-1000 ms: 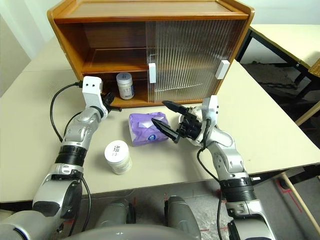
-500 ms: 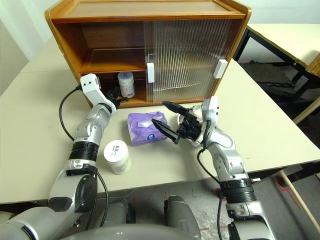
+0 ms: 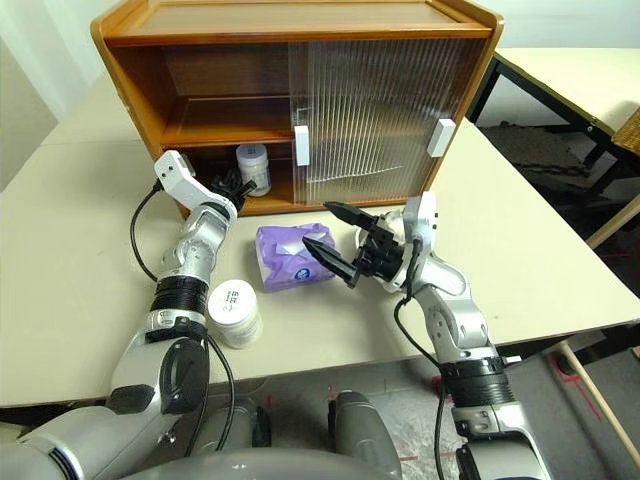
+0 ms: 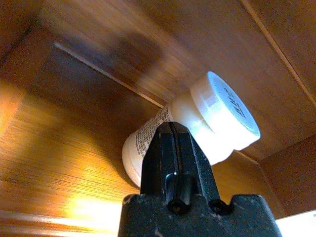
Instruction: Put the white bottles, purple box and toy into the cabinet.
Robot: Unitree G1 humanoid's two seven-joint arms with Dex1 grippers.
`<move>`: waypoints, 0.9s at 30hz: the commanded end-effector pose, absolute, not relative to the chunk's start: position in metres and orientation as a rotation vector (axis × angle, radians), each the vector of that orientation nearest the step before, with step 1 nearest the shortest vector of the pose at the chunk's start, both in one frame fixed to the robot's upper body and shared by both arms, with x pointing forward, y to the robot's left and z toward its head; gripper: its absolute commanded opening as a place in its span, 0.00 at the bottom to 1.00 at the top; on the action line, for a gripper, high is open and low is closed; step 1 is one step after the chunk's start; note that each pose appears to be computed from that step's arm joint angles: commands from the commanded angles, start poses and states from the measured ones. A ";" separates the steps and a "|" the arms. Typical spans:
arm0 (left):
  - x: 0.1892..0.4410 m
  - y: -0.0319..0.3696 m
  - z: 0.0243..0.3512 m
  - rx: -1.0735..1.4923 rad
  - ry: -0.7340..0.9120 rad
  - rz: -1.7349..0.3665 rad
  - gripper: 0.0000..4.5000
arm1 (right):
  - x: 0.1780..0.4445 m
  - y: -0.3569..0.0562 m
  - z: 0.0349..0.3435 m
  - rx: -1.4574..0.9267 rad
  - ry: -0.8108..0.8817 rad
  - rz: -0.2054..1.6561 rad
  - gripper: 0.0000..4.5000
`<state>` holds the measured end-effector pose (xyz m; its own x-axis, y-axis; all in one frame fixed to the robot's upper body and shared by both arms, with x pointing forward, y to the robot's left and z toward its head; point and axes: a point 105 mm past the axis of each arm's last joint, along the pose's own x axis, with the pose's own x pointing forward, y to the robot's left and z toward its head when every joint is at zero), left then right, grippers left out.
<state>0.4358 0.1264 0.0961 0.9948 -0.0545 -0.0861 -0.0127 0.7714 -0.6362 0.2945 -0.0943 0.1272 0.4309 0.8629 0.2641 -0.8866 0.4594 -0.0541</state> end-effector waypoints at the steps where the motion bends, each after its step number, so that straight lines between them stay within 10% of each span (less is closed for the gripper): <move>1: 0.442 0.124 0.098 -0.744 0.098 -0.003 0.01 | 0.293 -0.095 0.127 0.086 -0.267 1.098 1.00; 27: 0.451 0.111 0.084 -0.761 0.158 -0.080 0.01 | 0.288 -0.093 0.130 0.075 -0.269 1.092 1.00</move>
<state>0.4512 0.1251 0.0862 0.9928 -0.0706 -0.0968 -0.0146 0.7308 -0.6824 0.2889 -0.0962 0.1276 0.4417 0.8607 0.2530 -0.8807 0.4698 -0.0607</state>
